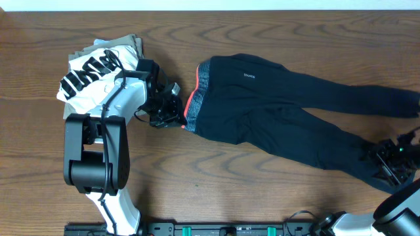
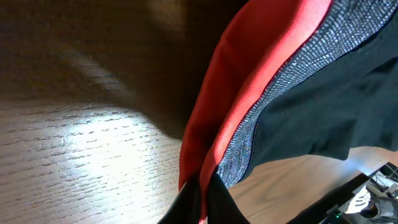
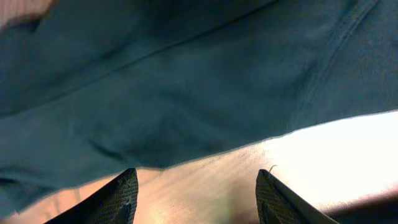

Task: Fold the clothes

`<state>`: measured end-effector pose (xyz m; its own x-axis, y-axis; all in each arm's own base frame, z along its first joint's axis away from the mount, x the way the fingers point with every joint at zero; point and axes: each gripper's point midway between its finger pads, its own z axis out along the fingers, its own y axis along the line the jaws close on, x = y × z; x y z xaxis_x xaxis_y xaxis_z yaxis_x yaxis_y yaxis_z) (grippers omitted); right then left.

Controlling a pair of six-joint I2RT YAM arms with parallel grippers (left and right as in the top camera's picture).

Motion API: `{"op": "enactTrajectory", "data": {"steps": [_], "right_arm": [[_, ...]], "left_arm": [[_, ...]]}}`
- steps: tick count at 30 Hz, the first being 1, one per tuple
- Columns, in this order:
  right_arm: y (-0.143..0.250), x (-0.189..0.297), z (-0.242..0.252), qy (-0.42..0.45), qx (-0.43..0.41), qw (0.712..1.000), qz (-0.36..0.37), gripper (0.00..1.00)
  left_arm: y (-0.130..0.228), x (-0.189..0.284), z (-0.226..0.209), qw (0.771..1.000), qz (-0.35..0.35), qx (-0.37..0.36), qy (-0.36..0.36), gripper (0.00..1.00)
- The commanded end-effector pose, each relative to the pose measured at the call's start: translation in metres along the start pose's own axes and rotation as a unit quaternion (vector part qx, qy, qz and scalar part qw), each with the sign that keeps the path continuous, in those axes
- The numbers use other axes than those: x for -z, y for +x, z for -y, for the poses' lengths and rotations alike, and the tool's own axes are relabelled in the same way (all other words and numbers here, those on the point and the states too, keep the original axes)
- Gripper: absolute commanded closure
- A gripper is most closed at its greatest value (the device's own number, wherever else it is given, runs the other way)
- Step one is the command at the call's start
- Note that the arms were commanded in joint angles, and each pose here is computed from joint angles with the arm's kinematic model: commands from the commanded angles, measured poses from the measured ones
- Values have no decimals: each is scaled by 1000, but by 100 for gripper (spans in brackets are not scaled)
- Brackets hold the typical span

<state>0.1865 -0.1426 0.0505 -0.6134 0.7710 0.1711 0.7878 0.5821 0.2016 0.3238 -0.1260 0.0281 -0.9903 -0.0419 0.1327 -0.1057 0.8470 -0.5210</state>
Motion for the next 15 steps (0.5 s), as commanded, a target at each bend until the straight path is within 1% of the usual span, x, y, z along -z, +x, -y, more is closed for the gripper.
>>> {"op": "enactTrajectory", "data": {"steps": [1,4,7,10,11,13,15], "right_arm": [[-3,-7,-5,-56,-13,998,13,41],[-8,-10,-3,-53,-11,998,25,41],[-12,-11,8,-23,-36,998,34,42],[-18,-11,25,23,-67,996,48,46],[-19,-11,27,30,-73,996,52,50],[-22,-11,28,32,-77,995,58,63],[-23,-12,28,31,-77,995,62,79]], "left_arm": [[3,2,-4,1000,0,-4,-10,94],[5,2,-4,1000,-5,-1,-11,94],[8,2,-5,1000,-11,3,-12,94],[11,2,-5,1000,-16,6,-13,94],[12,2,-5,1000,-17,7,-13,94],[13,2,-6,1000,-19,8,-15,94],[14,2,-8,1000,-21,10,-19,94]]}}
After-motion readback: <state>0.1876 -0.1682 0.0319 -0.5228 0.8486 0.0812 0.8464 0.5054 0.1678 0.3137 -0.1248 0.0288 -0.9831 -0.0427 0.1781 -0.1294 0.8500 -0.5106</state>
